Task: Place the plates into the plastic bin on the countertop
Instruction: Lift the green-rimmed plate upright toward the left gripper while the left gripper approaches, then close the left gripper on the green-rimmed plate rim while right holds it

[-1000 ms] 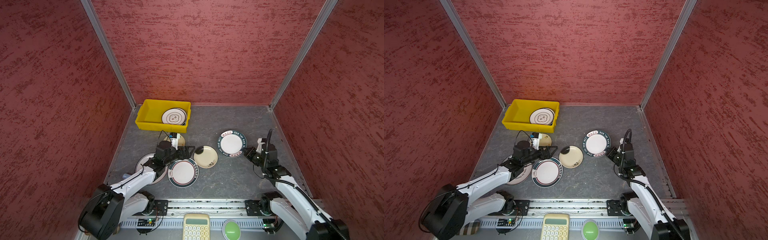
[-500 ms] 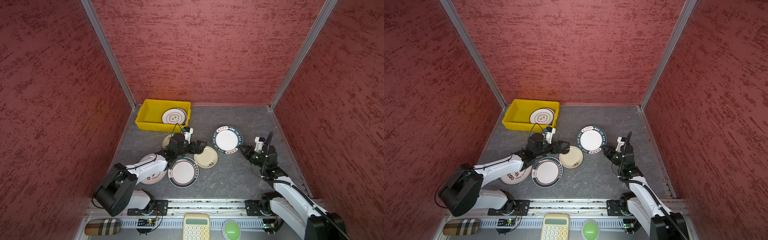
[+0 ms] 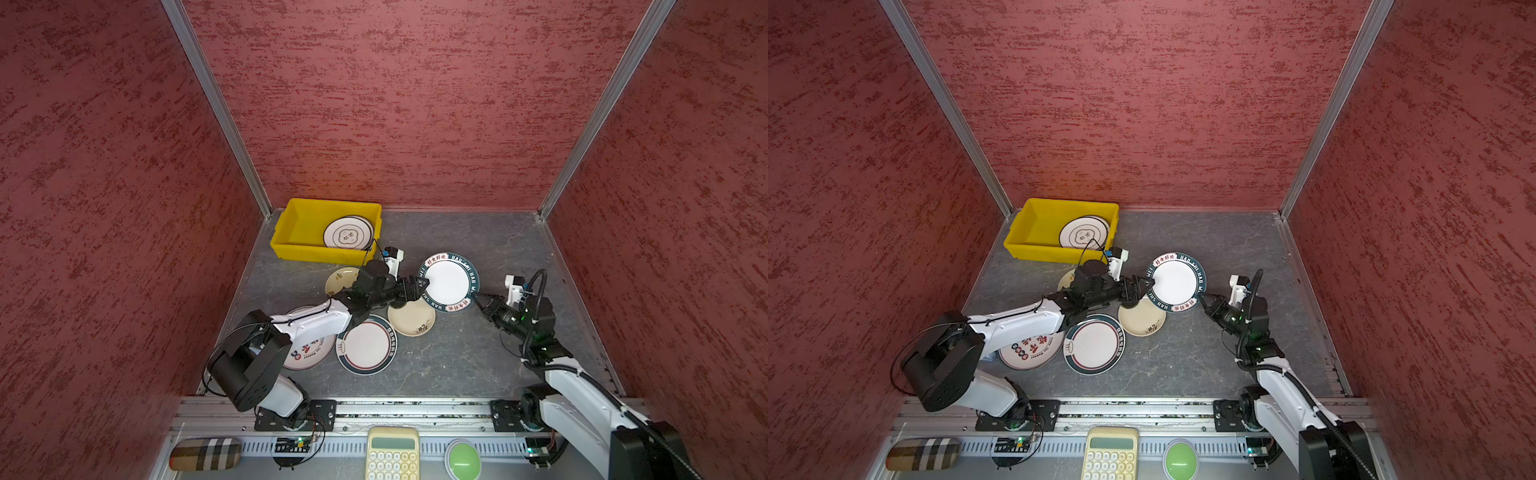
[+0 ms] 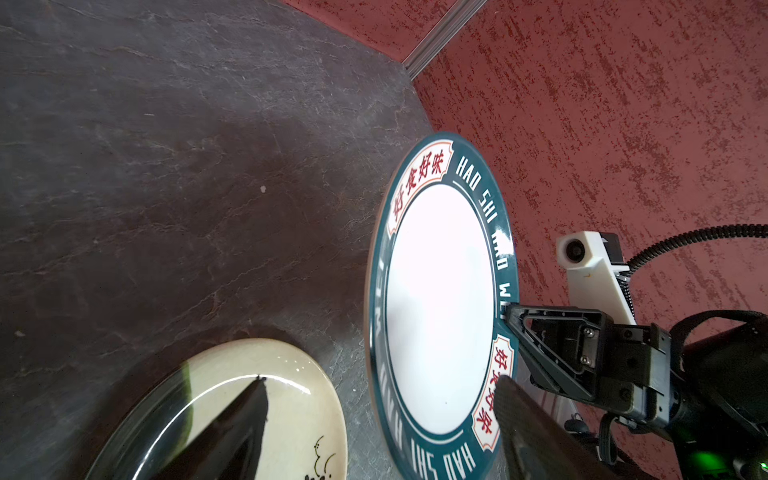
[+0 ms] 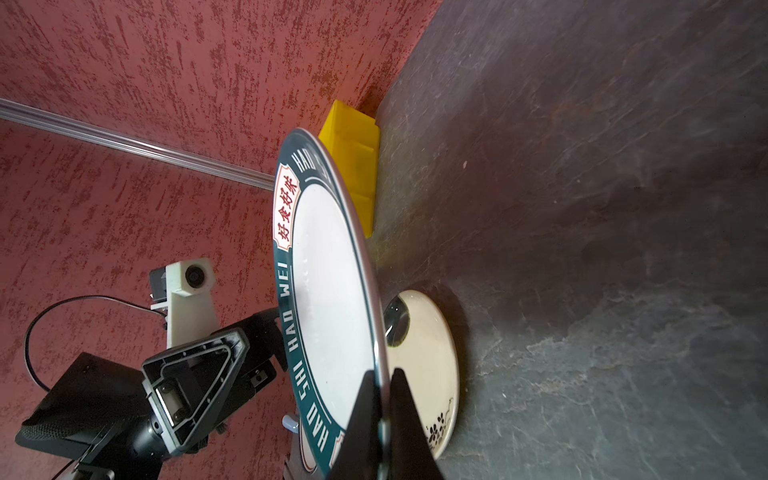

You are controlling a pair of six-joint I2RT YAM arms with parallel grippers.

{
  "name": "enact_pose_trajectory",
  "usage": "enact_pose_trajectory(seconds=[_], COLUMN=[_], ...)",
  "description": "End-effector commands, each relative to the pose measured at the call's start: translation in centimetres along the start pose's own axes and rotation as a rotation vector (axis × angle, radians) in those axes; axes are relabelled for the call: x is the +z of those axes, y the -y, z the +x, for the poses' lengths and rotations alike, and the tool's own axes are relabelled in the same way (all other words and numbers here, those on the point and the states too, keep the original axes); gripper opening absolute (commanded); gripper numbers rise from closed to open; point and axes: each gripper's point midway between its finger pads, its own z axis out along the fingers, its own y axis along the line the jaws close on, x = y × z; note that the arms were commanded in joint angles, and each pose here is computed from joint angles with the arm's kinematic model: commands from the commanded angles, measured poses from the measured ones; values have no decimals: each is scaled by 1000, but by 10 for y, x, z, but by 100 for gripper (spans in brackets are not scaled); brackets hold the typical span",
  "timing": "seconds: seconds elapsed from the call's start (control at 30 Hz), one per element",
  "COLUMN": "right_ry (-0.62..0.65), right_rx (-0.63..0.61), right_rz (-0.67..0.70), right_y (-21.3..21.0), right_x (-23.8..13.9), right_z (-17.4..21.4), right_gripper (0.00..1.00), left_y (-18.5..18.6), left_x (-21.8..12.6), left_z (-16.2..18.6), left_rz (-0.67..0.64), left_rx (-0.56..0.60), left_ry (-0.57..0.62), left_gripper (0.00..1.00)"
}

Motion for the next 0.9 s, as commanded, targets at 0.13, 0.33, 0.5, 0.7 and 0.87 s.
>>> enact_pose_trajectory(seconds=[0.13,0.33,0.5,0.7,0.87], right_ry=[26,7,-1,-6,10], right_rx=[-39,-35,-39,-51,-49], right_rz=[-115,-139,-133,-146,-144], right_y=[-23,-24,-22,-23,-20], right_x=[-6,-5,-4,-5,-8], right_z=[2,8,10,13,14], right_gripper=[0,0,0,57,98], left_y=[7,15,14,13,11], left_x=[14,21,23,22,21], left_z=[-1,6,8,7,5], left_rz=[7,11,7,4,-4], left_rx=[25,70,67,66,81], left_ry=[-14,-30,-37,-23,-14], left_gripper=[63,47,12,0,0])
